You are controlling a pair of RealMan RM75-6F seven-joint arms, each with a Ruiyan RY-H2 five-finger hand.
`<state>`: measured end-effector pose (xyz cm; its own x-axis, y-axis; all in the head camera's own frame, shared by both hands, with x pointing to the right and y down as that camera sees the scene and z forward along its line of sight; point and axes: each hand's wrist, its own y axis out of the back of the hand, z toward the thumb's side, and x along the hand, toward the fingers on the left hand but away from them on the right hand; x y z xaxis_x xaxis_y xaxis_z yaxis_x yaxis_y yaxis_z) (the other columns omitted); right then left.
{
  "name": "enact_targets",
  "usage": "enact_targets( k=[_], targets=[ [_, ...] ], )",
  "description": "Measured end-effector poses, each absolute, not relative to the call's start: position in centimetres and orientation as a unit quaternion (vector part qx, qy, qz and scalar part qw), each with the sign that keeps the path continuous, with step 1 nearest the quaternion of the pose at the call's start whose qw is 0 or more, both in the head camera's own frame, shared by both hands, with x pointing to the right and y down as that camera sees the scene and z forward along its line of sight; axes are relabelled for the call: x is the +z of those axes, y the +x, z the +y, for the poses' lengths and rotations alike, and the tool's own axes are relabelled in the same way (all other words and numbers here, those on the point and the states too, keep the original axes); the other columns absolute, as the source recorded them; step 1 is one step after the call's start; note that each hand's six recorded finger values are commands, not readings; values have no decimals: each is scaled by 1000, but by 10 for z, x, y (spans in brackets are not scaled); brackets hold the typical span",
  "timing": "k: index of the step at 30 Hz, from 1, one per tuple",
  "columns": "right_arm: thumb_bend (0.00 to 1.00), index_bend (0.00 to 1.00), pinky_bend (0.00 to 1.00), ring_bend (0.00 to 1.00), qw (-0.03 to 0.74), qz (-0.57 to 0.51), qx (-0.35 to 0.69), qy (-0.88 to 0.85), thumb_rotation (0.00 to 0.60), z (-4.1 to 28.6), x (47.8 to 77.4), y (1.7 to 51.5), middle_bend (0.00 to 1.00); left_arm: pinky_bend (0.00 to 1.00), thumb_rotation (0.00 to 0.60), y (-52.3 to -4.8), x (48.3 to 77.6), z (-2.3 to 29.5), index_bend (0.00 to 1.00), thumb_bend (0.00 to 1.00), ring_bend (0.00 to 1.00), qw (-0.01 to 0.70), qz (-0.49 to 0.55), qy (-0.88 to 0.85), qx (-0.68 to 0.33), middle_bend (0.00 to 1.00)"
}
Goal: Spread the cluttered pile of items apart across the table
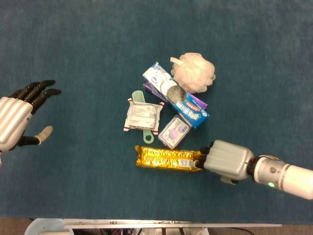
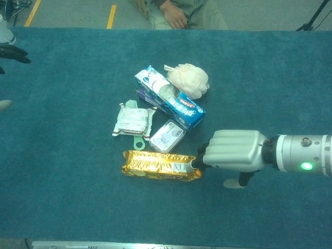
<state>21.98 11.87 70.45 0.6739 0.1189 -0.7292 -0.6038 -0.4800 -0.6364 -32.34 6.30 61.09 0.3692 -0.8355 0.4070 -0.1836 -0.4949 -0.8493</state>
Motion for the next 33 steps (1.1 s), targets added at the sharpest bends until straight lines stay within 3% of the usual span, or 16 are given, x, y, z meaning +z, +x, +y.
enact_targets(
  k=[23, 29, 33],
  targets=[
    [279, 173, 400, 230, 528, 48, 326, -783, 600, 98, 709, 117, 360, 256, 600, -326, 607, 63, 155, 319, 112, 370, 351, -738, -441, 98],
    [279, 173, 446, 272, 522, 32, 327, -787, 600, 91, 699, 119, 370, 256, 600, -327, 606, 64, 155, 319, 112, 368, 352, -739, -442, 98],
    [280, 171, 451, 295, 518, 25, 340, -784, 600, 79, 684, 136, 433, 256, 600, -327, 607, 64, 155, 319, 112, 367, 350, -739, -444, 98]
  ],
)
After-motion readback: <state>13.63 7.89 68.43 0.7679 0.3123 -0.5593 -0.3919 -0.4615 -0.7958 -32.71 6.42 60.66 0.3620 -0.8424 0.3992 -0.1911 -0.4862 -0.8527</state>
